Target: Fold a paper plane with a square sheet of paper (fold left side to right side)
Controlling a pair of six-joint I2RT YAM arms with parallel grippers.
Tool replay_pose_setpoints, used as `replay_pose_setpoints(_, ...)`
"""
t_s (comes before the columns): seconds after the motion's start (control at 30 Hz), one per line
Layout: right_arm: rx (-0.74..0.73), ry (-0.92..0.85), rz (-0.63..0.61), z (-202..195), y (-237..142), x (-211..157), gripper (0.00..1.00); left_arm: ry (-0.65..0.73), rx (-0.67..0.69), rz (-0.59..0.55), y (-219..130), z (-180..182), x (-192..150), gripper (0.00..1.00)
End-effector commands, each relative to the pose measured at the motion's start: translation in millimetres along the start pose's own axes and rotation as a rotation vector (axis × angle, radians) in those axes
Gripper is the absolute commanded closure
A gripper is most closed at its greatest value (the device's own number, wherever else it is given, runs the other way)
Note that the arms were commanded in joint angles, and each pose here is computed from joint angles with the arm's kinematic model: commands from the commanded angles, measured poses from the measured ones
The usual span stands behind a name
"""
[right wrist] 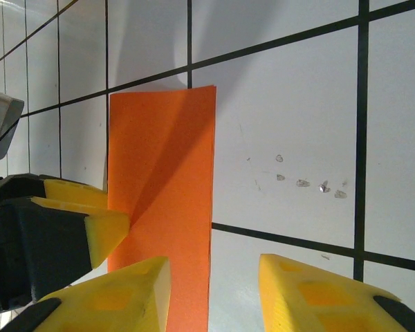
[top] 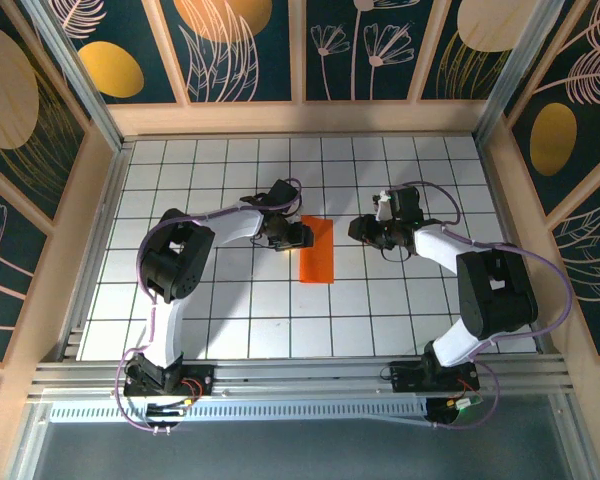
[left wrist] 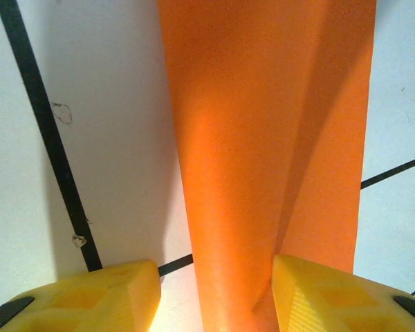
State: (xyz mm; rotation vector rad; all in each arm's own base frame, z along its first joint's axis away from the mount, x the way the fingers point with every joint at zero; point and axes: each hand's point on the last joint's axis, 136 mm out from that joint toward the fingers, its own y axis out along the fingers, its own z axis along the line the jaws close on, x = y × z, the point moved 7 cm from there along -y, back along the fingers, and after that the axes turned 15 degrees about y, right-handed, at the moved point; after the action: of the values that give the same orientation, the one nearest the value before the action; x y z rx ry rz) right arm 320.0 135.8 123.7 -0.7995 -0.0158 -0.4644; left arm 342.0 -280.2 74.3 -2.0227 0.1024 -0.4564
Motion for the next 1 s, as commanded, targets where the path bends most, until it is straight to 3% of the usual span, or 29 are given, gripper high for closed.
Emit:
replay_pose_setpoints(0.0,0.018,-0.014,0.002,-1.9,1.0,1.3,0.62,0.035,0.07,0.081,59.0,20.1,-28.2,0.51)
replay_pose_setpoints(0.97,0.058,-0.008,0.074,-1.1,10.6,-8.0,0.68,0.019,0.084,0.091,62.2,22.6,-29.2,0.5)
